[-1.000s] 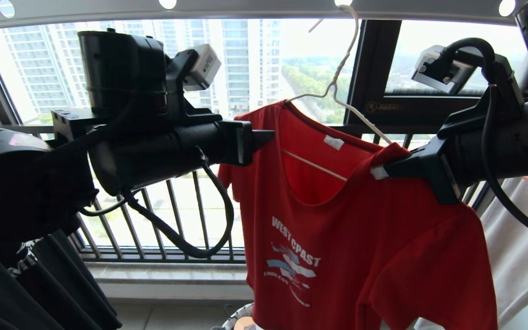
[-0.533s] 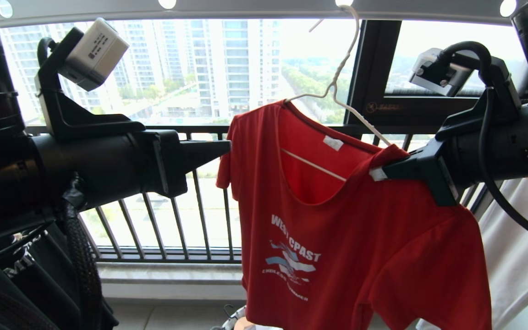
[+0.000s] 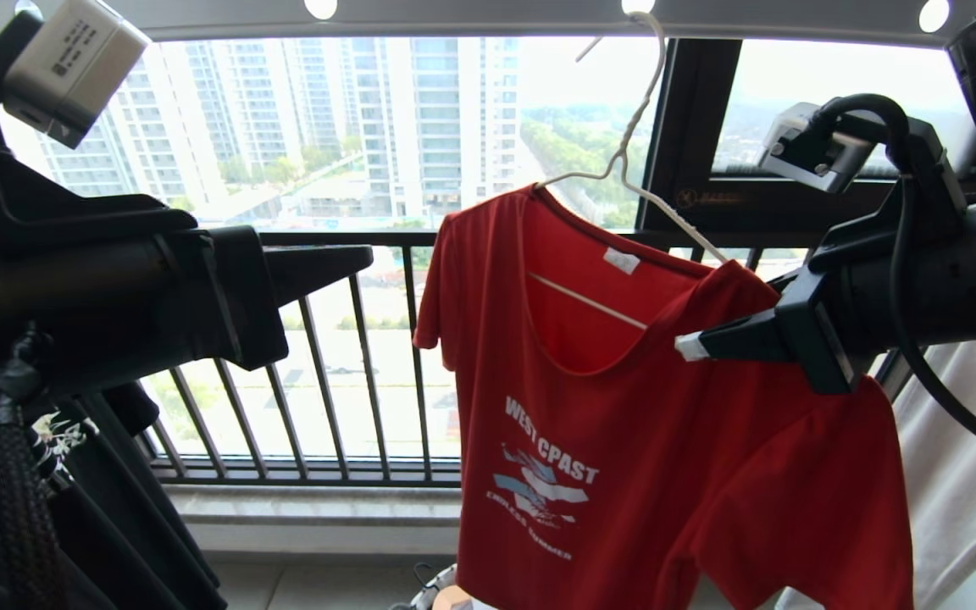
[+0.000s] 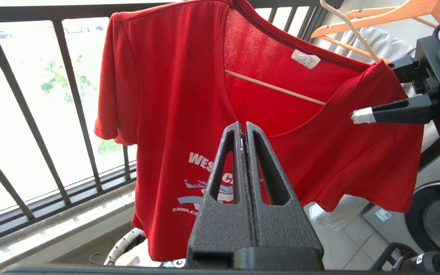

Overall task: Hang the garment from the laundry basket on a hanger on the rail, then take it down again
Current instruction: Take the clothes off the clothes rack

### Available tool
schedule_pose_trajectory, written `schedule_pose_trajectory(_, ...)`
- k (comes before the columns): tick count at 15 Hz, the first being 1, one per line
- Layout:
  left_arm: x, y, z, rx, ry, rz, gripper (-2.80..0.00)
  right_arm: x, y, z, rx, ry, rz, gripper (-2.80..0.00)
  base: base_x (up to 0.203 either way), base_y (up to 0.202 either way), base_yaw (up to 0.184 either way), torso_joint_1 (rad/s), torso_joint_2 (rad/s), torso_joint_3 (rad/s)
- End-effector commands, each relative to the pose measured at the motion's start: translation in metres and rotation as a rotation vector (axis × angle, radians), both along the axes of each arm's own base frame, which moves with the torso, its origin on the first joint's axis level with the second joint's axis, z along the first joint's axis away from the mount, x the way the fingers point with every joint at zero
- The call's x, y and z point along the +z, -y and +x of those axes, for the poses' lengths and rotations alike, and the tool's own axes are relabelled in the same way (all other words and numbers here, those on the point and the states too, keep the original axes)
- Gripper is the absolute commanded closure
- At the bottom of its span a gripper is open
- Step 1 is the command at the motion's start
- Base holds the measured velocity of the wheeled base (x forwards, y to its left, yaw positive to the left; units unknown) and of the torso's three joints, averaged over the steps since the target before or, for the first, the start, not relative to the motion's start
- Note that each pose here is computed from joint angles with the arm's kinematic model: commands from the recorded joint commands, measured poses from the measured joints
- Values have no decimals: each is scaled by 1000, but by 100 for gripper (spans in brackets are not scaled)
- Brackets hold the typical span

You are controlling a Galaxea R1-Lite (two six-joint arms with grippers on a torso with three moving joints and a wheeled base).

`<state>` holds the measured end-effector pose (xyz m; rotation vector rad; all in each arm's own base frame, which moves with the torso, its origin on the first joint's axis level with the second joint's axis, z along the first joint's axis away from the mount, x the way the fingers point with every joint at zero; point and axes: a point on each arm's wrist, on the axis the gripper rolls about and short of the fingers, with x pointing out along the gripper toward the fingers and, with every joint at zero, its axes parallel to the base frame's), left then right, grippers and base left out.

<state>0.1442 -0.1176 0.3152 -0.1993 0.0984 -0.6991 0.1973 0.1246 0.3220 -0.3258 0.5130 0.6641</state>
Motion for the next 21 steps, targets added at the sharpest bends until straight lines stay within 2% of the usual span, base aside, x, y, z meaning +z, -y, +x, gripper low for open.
schedule_pose_trajectory(1,5,1,1,-12,-40,29,0,7,9,-14,1,28,17,-280,0,0,0,0,0,0)
schedule_pose_trajectory(4,-1,7,4,-78,-91,45,0,19,32,-51,1,67,41,-280,0,0,0,0,0,0)
schedule_pose_trajectory(8,-1,5,2,-81,-96,40,0,32,65,-104,-5,149,94,-280,0,0,0,0,0,0)
schedule_pose_trajectory(9,-2,6,2,-82,-98,41,0,31,71,-114,-7,163,103,0,0,0,0,0,0,0)
schedule_pose_trajectory(12,-3,-3,-7,-79,-90,33,0,27,86,-137,-14,196,125,0,0,0,0,0,0,0)
schedule_pose_trajectory(14,-1,-9,-15,-73,-76,23,0,27,94,-145,-65,220,129,0,0,0,0,0,0,0)
schedule_pose_trajectory(17,-4,-33,-40,-46,-34,-3,0,24,108,-166,-122,265,161,0,0,0,0,0,0,0)
schedule_pose_trajectory(21,-27,-77,-70,154,7,-24,0,1,125,-200,-288,296,241,0,0,0,0,0,0,0)
